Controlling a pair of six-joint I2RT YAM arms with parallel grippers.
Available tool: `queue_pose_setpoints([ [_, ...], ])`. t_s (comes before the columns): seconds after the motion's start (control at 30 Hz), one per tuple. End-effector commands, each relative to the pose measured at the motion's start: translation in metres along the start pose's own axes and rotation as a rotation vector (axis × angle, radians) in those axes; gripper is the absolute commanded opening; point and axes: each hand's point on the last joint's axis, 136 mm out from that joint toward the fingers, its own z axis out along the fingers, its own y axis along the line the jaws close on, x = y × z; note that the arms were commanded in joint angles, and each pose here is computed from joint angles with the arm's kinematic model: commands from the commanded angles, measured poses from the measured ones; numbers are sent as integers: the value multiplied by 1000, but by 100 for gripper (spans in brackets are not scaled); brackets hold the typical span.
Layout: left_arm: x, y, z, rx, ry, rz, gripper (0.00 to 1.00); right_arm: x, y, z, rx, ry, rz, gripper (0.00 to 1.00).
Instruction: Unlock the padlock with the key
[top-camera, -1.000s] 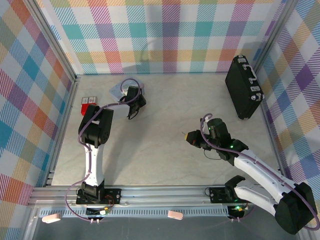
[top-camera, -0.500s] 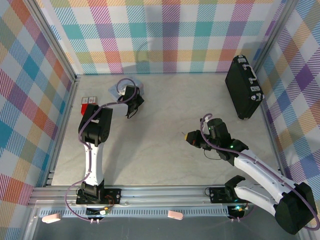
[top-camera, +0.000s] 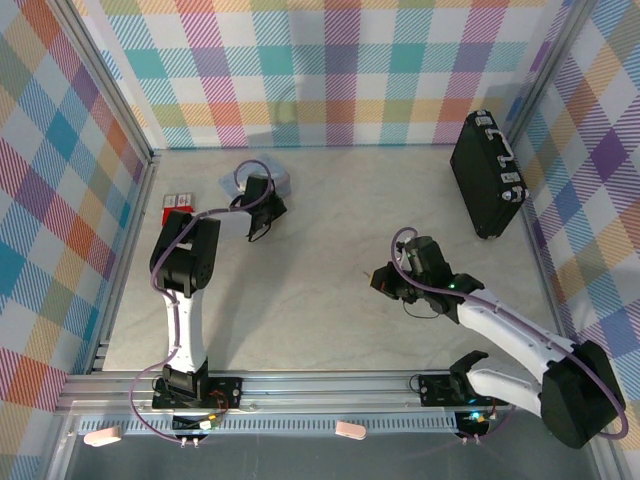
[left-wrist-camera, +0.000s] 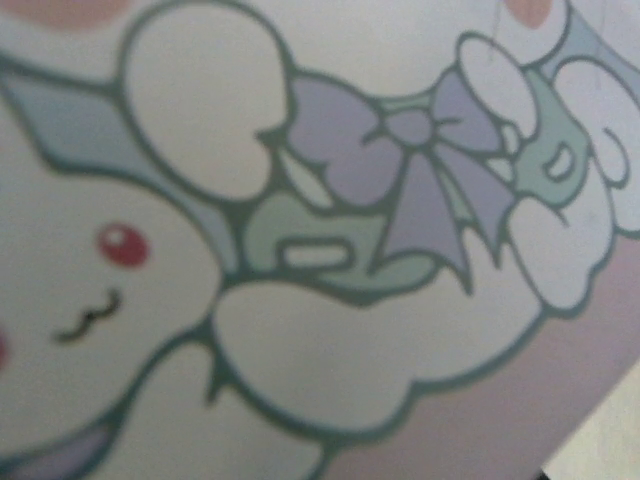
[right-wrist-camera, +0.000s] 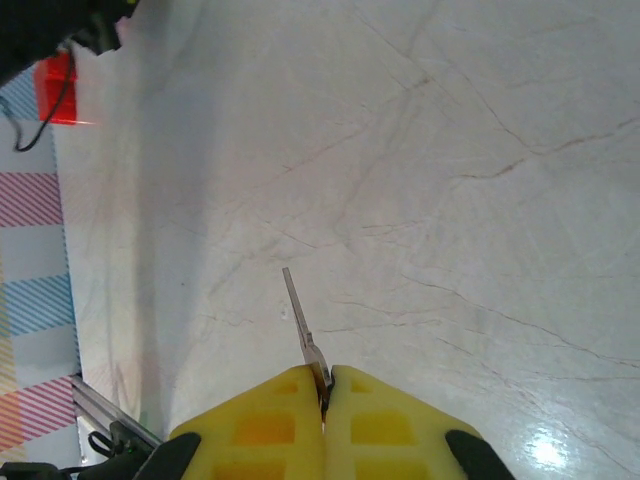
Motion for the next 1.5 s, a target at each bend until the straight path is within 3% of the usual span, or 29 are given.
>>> queue_pose_setpoints([
  [0.0,40,-19,-21,65,141,138,3,-6,8,1,2,1,21,0],
  [0.17,83,-52,-45,135,236,259,3,-7,2,7,22,-1,42,0],
  [0.3,119,-87,-60,266,357,295,3,-6,-3,14,18,4,82,0],
  [0.43,157,-107,-78,293,432,402,2,-6,-6,20,26,9,113,0],
  [0.63,191,-111,-97,361,500,462,4,-7,-16,17,50,-29,135,0],
  [0.83,209,-101,-109,390,547,493,12,-7,-13,21,40,-14,128,0],
  [1.03,206,-93,-116,399,504,530,27,-12,-9,22,33,-26,120,0],
  [1.27,186,-69,-115,325,348,475,41,-10,-6,19,20,-18,108,0],
  [1.47,182,-72,-109,358,291,399,46,-9,-4,18,7,-12,105,0],
])
